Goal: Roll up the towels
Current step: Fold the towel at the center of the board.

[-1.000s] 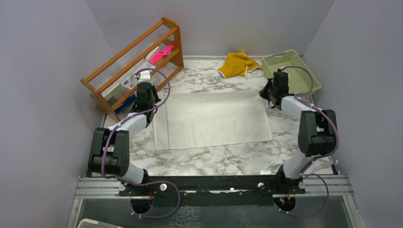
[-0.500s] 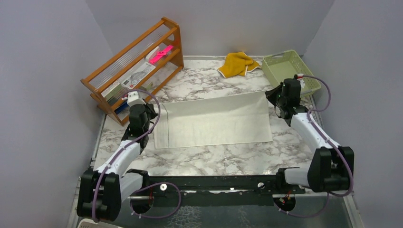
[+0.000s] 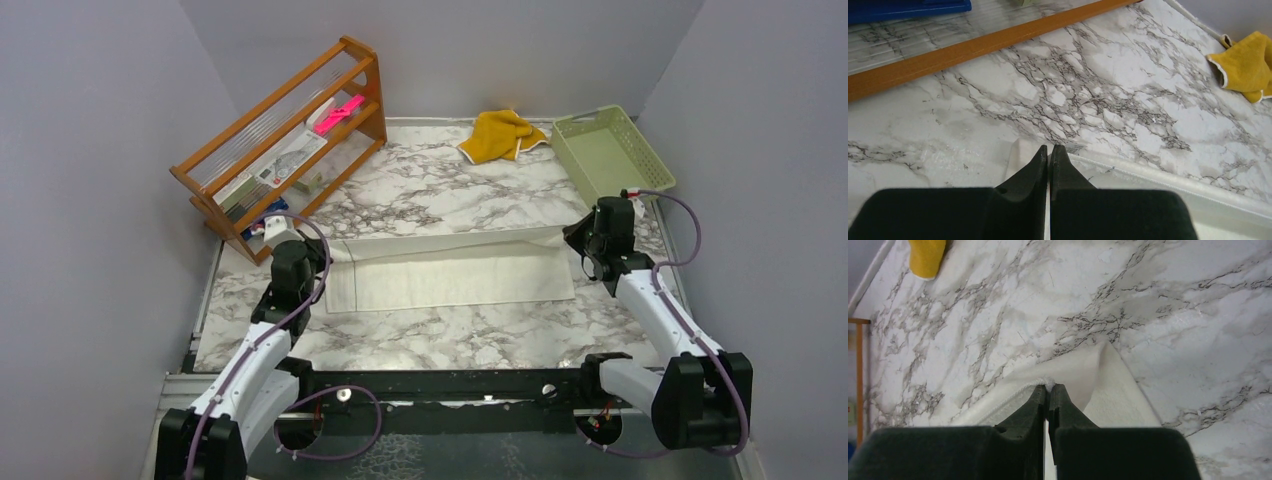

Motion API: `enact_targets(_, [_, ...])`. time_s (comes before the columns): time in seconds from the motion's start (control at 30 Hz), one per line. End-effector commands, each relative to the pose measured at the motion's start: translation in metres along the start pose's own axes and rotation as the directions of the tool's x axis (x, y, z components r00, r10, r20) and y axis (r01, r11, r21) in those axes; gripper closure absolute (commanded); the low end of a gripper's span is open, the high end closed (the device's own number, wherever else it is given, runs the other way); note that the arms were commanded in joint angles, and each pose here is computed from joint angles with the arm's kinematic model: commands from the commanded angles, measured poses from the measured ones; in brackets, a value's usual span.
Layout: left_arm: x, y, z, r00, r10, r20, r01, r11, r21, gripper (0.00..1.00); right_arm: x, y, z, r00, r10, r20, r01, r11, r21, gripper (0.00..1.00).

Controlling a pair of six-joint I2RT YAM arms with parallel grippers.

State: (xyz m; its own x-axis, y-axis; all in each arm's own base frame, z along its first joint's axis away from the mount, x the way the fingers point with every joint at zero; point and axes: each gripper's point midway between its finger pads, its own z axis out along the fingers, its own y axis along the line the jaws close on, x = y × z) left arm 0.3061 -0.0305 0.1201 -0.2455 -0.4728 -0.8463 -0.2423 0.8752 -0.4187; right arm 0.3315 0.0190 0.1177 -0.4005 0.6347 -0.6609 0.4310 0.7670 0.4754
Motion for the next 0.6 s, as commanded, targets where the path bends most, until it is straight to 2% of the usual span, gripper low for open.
enact_targets(0.0, [0.003, 0.019, -0.011, 1.0, -0.012, 0.006, 0.013, 0.997, -0.082, 1.0, -0.012, -0.011, -0.008, 0.999, 0.001, 0.054, -0.003, 0.999, 0.047, 0.99])
enact_targets(0.37, [0.037, 0.034, -0.02, 0.996, -0.018, -0.091, 0.009, 0.995, -0.103, 1.0, -0.005, -0.031, -0.016, 0.999, -0.005, 0.031, 0.001, 0.992, 0.123, 0.98])
enact_targets(0.5, [0.04, 0.035, -0.025, 0.994, -0.03, -0.108, 0.019, 0.994, -0.103, 1.0, 0.007, -0.037, -0.019, 1.0, -0.002, -0.011, 0.004, 0.991, 0.134, 0.92])
enact_targets(0.53, [0.039, 0.034, -0.027, 0.993, -0.036, -0.109, 0.025, 0.995, -0.101, 0.95, 0.01, -0.039, -0.02, 1.0, 0.004, -0.021, -0.002, 0.99, 0.14, 0.84])
enact_targets(0.57, [0.038, 0.032, -0.028, 0.993, -0.04, -0.109, 0.03, 0.995, -0.093, 0.88, 0.012, -0.04, -0.021, 1.0, 0.018, -0.025, -0.014, 0.989, 0.149, 0.66])
